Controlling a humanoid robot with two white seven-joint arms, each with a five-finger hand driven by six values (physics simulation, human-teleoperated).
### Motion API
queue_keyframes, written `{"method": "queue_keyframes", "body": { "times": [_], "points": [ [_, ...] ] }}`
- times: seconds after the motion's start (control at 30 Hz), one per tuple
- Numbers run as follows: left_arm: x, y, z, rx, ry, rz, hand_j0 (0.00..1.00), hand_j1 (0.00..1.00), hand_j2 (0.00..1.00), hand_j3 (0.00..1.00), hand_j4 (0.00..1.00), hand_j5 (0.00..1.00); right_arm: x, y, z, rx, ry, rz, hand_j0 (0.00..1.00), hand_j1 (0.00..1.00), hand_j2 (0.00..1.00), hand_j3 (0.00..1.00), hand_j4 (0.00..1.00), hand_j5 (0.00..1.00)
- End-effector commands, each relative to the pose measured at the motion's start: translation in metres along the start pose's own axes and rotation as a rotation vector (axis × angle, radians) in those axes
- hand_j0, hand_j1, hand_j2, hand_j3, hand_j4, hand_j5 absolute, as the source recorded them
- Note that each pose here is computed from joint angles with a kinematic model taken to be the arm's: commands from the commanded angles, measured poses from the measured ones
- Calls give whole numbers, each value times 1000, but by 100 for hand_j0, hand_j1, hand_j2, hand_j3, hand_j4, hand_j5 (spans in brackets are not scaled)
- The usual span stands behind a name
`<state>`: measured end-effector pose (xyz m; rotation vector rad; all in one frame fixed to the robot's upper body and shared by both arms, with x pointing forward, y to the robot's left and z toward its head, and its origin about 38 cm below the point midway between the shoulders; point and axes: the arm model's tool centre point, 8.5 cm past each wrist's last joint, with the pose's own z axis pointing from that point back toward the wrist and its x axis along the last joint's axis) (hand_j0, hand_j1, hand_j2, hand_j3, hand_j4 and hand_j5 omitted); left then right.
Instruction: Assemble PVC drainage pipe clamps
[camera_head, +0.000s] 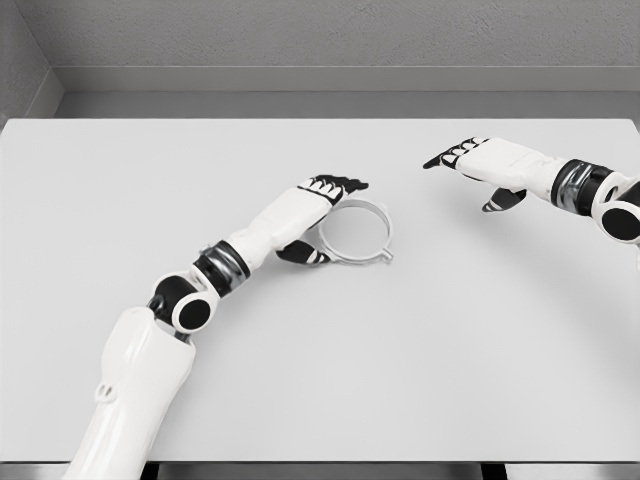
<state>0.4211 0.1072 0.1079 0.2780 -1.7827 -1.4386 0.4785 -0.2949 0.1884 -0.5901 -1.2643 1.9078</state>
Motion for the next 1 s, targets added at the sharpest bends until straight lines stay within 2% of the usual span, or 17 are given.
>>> {"method": "queue_keyframes", "body": {
  "times": [0.0,0.23,0.33,0.4,0.43,0.47,0.5,0.53,0.57,0.67,0.7,0.77,0.87,0.97],
  "points": [
    [0,1,0,6,-1,5,100,100,100,100,100,100,0,0,0,-2,0,-3,94,94,94,94,94,94],
    [1,5,9,25,-1,1,100,100,100,100,100,100,0,0,0,-2,0,-5,94,94,94,94,94,94],
    [-12,20,32,80,48,-12,100,100,100,100,100,100,0,0,0,-2,-2,-4,95,95,95,95,95,95],
    [-26,42,64,123,65,-34,100,100,100,100,100,100,0,0,0,-2,0,-5,95,95,95,95,95,95],
    [-30,52,82,122,64,-62,100,100,100,100,100,100,0,0,0,-2,0,-5,95,95,95,95,95,95],
    [-36,71,97,168,59,-61,100,100,100,100,100,100,0,0,0,-2,0,-5,95,95,95,95,95,95],
    [-38,90,111,221,26,-66,100,100,100,100,100,100,0,0,0,-1,-2,-5,95,95,95,95,95,95],
    [-39,105,127,236,-34,-107,100,100,100,100,100,100,0,0,0,-1,-2,-5,95,95,95,95,95,95],
    [-49,118,144,244,-15,-112,100,100,100,100,100,100,0,0,0,-1,-2,-5,95,95,95,95,95,95],
    [-77,129,178,146,68,-180,100,100,100,100,100,100,0,-1,1,-2,-1,-4,99,99,99,99,99,99],
    [-80,133,182,148,81,-187,100,100,100,100,100,100,-1,0,1,-1,0,-5,100,100,100,100,100,100],
    [-100,148,215,130,173,-227,100,100,100,100,100,100,-1,-1,1,-3,-1,-5,100,100,100,100,100,100],
    [-119,144,237,54,242,-238,100,100,100,100,100,100,-7,4,2,6,13,-18,100,100,100,100,100,100],
    [-120,140,243,35,252,-237,100,100,100,100,100,100,-9,4,3,12,16,-17,100,100,100,100,100,100]
  ]
}}
